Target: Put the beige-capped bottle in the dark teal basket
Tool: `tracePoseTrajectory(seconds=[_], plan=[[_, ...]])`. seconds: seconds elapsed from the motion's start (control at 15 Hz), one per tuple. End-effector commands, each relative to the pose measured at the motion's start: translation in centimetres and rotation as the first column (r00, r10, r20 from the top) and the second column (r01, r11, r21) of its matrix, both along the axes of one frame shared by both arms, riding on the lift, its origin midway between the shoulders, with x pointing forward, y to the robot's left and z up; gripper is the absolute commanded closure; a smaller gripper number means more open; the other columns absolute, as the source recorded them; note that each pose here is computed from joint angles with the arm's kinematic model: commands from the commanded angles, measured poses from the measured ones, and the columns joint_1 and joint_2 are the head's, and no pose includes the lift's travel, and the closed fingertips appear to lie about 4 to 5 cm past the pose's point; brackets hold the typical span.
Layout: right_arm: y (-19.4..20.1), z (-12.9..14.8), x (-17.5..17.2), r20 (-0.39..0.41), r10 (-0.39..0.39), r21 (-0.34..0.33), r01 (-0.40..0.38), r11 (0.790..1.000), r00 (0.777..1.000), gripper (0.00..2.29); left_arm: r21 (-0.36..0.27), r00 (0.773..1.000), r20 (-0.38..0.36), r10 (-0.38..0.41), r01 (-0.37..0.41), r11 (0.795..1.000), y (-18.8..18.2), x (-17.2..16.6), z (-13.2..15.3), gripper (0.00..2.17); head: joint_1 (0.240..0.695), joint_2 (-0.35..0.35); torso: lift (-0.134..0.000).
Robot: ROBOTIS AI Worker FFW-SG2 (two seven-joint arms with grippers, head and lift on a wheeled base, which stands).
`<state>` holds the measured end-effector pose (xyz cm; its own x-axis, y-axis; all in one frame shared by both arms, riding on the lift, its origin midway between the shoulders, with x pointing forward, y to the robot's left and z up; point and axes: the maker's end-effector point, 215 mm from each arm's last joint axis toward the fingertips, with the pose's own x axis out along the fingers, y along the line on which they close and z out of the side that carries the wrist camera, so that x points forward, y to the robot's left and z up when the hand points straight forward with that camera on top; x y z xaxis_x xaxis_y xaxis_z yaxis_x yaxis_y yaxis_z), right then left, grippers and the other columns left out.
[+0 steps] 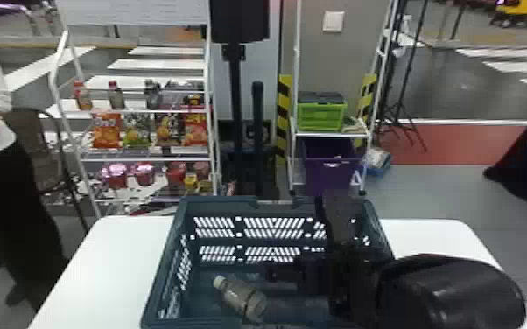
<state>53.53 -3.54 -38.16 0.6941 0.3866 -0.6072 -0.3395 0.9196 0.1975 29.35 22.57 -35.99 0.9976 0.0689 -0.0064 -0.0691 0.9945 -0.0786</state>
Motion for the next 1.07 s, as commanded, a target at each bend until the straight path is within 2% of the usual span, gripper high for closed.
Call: tracePoseTrajectory(seconds=[0.0, 0.33, 0.53, 0.73, 1.0], plan=[[-0.5, -0.3, -0.4, -0.007, -0.005, -0.003, 0.005, 1.0, 1.0, 0.04, -0.001, 1.0, 0.003, 0.0, 0.0, 1.0, 0.0, 0.0, 0.2, 0.18, 0.499, 0.0, 0.0], [-2.5, 0.4, -1.8, 0.021, -0.024, -0.013, 0.024, 1.0, 0.999, 0.04, 0.0, 1.0, -0.001, 0.001, -0.001, 1.0, 0.0, -0.1, -0.1, 0.18, 0.499, 0.0, 0.0], [-5.6, 1.9, -3.4, 0.088, -0.066, -0.01, 0.067, 0.998, 0.994, 0.04, 0.001, 1.0, -0.003, 0.002, -0.002, 1.0, 0.0, 0.1, -0.4, 0.18, 0.499, 0.0, 0.0], [-9.6, 3.4, -5.0, 0.189, -0.131, 0.026, 0.128, 0.991, 0.973, 0.04, -0.002, 1.0, -0.001, 0.001, -0.001, 1.0, -0.1, 0.2, -0.4, 0.18, 0.499, 0.0, 0.0], [-15.0, 2.5, -9.2, 0.265, -0.217, 0.08, 0.203, 0.976, 0.939, 0.05, -0.002, 1.0, -0.003, 0.0, 0.0, 1.0, -0.2, 0.3, -0.4, 0.18, 0.499, 0.0, 0.0]])
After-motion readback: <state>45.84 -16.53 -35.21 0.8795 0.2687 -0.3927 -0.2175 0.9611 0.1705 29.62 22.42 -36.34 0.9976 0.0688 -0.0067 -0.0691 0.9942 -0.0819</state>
